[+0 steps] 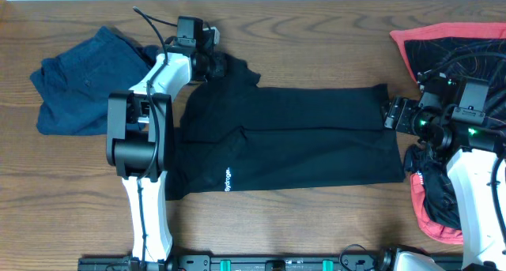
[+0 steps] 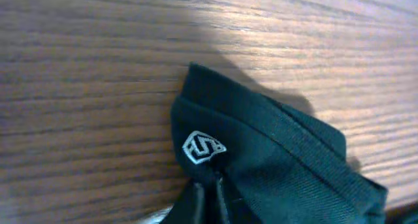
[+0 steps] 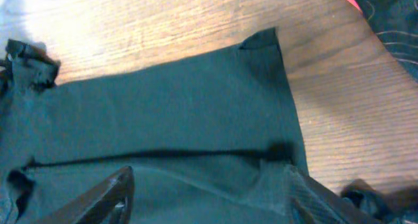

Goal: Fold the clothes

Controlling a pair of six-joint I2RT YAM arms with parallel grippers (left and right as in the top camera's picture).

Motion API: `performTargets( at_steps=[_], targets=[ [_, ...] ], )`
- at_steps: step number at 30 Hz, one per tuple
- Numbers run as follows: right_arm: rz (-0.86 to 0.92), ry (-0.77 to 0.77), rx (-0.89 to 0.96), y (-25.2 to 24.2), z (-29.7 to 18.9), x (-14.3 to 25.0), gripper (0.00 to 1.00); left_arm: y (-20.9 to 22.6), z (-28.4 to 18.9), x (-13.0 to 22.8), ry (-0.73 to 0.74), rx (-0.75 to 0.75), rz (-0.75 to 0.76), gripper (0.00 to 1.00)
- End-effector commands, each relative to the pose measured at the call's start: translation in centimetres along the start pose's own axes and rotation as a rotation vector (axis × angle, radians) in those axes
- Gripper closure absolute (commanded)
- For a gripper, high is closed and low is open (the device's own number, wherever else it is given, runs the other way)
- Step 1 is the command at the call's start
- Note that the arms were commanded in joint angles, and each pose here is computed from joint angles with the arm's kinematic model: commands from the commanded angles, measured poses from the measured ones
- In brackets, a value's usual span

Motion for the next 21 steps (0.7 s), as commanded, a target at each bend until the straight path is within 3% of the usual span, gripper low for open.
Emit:
performTargets(
  at_steps=[1,6,15,21],
  targets=[
    [-0.005,-0.001,0.011,-0.4,0.6,-0.4,0.3,0.7,0.7,0.8,0.028,-0.02,-0.056,0.94],
    [-0.033,0.025,0.036,-1.5,3.3,-0.7,0.25,0.0,-1.4,0.3,0.029,-0.021,-0.058,0.94],
    [-0.064,-0.089,0.147,-4.7,10.3,-3.3,0.27,-1.7,-5.6,0.3,0.061,-0.019,-0.123,0.94],
    [-0.08,-0.132,0.108,-6.0,15.3,-3.4,0.26,-1.8,-5.9,0.7,0.08,-0.022,-0.13,0.94]
  ],
)
Point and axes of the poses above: each gripper's point midway between its finger pads, its own z axis out along the fingers, its own y axis along the line the jaws close on, x = y × z, the point moved 7 cm from there along -z, back along the fingers, and after that the axes turned 6 degrees about z, right-handed, at the moved point
